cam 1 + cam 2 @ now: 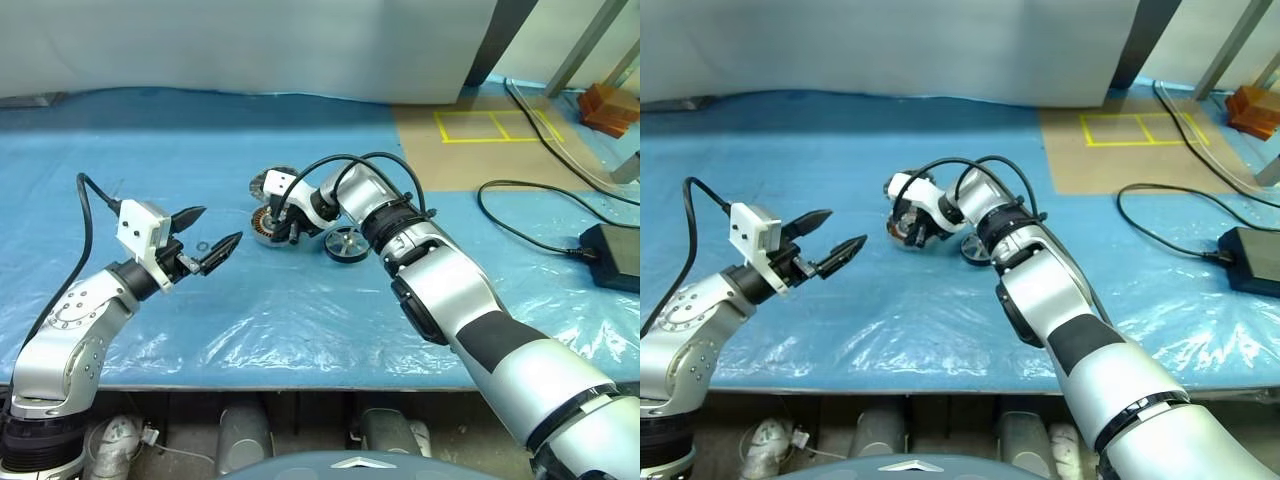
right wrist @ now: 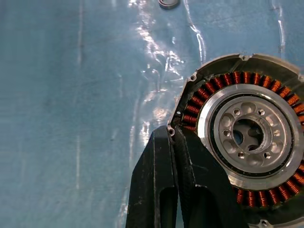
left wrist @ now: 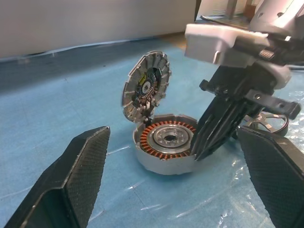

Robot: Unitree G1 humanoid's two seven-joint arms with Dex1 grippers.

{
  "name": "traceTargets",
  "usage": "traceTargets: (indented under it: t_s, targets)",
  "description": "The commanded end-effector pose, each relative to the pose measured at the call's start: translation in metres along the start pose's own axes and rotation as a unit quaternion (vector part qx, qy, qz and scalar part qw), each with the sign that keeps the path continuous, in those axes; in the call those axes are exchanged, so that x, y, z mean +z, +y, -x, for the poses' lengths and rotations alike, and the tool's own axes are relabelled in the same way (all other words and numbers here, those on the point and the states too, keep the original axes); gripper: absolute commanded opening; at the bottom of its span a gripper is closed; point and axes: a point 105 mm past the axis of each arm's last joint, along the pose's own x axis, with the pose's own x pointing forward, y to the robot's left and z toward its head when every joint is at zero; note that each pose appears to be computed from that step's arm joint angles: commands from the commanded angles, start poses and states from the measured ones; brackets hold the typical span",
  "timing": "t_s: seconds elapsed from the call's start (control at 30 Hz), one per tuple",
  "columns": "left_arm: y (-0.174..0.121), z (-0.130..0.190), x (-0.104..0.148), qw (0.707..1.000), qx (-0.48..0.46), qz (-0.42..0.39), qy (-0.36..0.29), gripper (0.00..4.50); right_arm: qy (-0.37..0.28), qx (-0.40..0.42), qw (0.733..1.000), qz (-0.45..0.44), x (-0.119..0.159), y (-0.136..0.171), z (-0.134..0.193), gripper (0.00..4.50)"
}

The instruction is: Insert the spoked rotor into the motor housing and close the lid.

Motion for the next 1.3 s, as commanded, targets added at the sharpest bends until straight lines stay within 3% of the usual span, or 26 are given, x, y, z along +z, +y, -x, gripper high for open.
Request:
traceTargets:
  t_s: [0.03,0.27,0.47,0.73,0.87,1.0,1.3]
  targets:
    - [0.000,-0.001,0.010,1.000,-0.008,-0.015,-0.014,4.50,-0.012,0.043,0.999,0.006,0.006,0.022,0.011,0.02]
    - [0.000,-0.002,0.009,1.000,-0.024,-0.015,-0.002,4.50,-0.008,0.056,0.997,-0.059,-0.007,0.053,0.000,0.02]
    - [-0.003,-0.004,0.005,0.999,-0.033,-0.009,0.008,4.50,-0.011,0.064,0.994,-0.089,0.003,0.066,-0.024,0.02]
    - [-0.003,-0.007,0.008,0.999,-0.037,-0.012,0.005,4.50,0.031,0.045,0.997,-0.052,-0.018,0.064,-0.034,0.02]
    - [-0.003,-0.007,0.007,0.999,-0.041,-0.013,0.009,4.50,0.041,0.038,0.998,-0.035,-0.028,0.060,-0.030,1.10]
    - [-0.002,-0.007,0.007,0.999,-0.041,-0.014,0.009,4.50,0.009,0.054,0.998,-0.044,-0.014,0.063,-0.022,2.35]
    - [-0.003,-0.010,0.007,0.999,-0.052,-0.013,0.009,4.50,-0.073,0.092,0.992,-0.052,-0.006,0.069,0.039,2.35]
